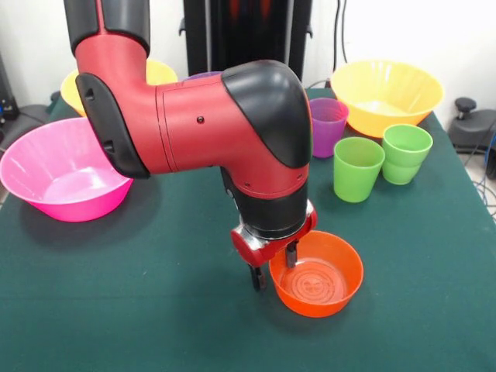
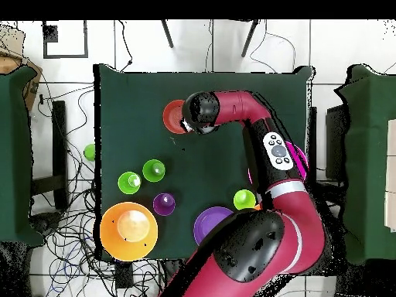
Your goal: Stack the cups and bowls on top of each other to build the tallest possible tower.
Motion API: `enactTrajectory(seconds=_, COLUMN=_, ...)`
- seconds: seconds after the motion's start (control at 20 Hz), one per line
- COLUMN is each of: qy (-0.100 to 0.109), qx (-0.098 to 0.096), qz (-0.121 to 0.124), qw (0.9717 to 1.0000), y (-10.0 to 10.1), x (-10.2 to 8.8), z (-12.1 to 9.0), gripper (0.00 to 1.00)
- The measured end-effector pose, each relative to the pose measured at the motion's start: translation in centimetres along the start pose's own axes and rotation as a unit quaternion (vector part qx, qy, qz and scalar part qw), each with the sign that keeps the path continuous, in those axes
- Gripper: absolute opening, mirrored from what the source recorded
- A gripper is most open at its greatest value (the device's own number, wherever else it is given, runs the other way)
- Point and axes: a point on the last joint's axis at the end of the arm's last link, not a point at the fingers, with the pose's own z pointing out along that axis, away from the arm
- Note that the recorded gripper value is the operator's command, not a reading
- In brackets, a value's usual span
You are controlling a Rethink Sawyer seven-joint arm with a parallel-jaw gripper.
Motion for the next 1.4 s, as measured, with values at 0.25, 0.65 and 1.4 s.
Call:
enactTrajectory(seconds=0.25, qy=0.0, qx=0.0, qz=0.0, qw=1.0, y=0.0, x=0.0, z=0.0, gripper=1.0)
enactTrajectory(seconds=0.65, qy=0.011, qx=0.006, qz=-0.003, qw=0.9999, y=-0.2, x=0.9, z=-0.1, gripper=1.0)
enactTrajectory(seconds=1.4, qy=-0.021, qx=0.051, qz=-0.021, qw=0.9983, y=-0.5, x=1.6, z=-3.4, gripper=0.0)
